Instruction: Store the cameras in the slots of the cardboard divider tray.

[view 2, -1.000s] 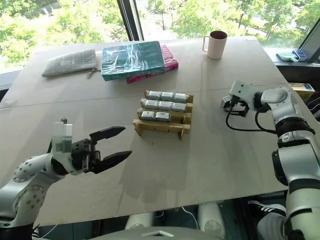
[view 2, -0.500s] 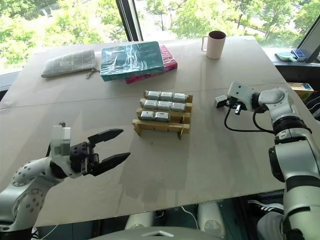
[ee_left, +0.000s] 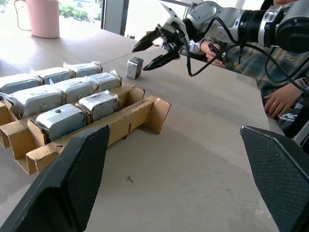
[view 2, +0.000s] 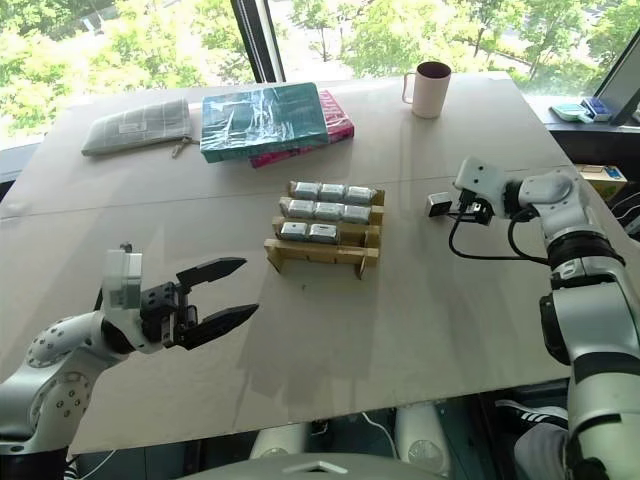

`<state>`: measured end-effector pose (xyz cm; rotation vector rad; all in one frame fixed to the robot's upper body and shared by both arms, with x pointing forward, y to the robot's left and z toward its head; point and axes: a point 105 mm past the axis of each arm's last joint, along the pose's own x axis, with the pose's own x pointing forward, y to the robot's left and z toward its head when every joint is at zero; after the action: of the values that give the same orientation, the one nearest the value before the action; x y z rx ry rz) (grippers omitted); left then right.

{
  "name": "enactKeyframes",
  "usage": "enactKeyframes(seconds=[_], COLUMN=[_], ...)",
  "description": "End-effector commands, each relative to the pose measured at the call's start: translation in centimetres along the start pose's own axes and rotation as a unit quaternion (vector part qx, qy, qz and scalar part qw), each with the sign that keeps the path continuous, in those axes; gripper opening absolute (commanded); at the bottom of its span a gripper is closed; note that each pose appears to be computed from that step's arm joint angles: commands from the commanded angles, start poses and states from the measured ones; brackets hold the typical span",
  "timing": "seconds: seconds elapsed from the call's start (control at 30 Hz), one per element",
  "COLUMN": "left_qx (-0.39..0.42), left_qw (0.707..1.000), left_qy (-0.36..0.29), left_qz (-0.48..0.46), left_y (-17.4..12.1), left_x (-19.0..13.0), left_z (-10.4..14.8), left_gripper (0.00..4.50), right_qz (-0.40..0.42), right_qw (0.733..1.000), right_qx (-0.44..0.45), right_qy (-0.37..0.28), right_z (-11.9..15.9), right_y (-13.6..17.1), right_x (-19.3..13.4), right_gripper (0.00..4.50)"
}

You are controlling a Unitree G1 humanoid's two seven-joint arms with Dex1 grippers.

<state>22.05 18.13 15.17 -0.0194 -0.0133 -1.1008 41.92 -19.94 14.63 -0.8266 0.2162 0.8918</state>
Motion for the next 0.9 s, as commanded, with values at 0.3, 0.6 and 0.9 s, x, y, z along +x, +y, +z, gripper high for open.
enactKeyframes(seconds=[0.3, 0.6, 0.9], left_qx=[0.02, 0.017, 0.01], left_qw=[1.0, 1.0, 1.0], left_qy=[0.001, -0.001, -0.002], left_qz=[0.004, -0.001, -0.017], left_y=[-0.5, -0.4, 0.2], left_x=[-0.7, -0.4, 0.2], left_z=[0.5, 0.3, 0.2], left_gripper=[4.5, 4.5, 4.5], right_qz=[-0.011, 0.004, 0.045], right_qw=[1.0, 0.998, 0.98], right_qx=[-0.002, -0.005, 0.102], right_qy=[-0.021, -0.068, -0.166], right_z=[1.4, 2.8, 7.7], right_y=[-0.5, -0.4, 2.1], right_x=[0.7, -0.3, -2.8], right_gripper=[3.21, 0.69, 0.69])
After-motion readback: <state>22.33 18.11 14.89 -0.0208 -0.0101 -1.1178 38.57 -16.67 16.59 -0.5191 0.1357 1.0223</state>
